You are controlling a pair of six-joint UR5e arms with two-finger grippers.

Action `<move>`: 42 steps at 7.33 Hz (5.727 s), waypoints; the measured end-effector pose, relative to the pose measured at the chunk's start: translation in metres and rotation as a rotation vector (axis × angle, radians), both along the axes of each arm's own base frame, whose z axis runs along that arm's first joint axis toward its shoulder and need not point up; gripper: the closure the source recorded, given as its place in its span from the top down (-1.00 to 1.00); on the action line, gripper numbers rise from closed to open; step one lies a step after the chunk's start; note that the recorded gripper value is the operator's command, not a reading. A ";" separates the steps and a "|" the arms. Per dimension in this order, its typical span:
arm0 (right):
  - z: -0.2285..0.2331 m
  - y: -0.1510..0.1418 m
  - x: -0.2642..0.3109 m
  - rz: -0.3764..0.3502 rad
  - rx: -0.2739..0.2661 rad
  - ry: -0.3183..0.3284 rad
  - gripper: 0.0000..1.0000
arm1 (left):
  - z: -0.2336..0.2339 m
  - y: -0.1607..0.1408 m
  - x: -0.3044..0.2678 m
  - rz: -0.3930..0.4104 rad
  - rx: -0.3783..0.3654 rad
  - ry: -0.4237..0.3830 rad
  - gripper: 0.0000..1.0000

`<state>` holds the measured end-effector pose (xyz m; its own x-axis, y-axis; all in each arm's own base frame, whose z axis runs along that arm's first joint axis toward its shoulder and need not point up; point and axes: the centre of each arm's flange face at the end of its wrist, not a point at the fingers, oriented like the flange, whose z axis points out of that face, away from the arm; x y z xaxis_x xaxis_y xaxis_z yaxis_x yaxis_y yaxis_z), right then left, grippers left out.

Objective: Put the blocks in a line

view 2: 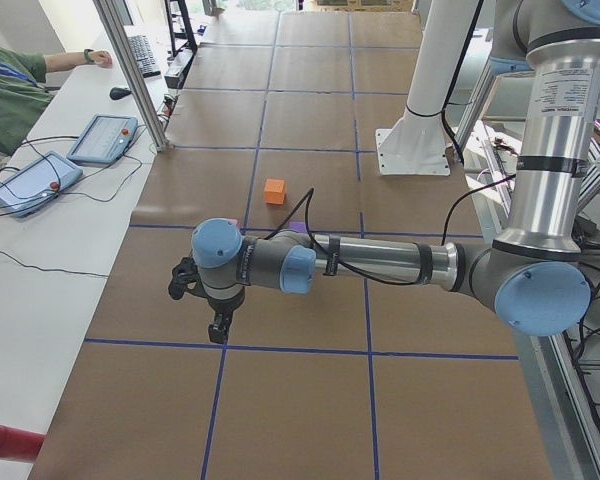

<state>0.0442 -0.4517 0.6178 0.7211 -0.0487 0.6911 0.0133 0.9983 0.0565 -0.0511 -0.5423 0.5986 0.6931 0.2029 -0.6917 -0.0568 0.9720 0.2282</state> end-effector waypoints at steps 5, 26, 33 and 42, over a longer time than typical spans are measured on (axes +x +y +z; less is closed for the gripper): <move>0.000 0.000 0.000 0.000 0.000 0.000 1.00 | -0.161 -0.051 0.171 -0.032 -0.044 0.102 1.00; 0.000 0.000 0.000 0.000 0.000 0.000 1.00 | -0.144 -0.025 0.380 -0.031 -0.220 0.004 -0.71; 0.000 0.000 0.000 0.000 0.000 0.000 1.00 | -0.127 -0.012 0.394 -0.012 -0.257 -0.007 0.42; 0.000 0.000 0.000 0.000 0.000 0.000 1.00 | -0.172 -0.040 0.284 -0.098 -0.172 0.079 1.00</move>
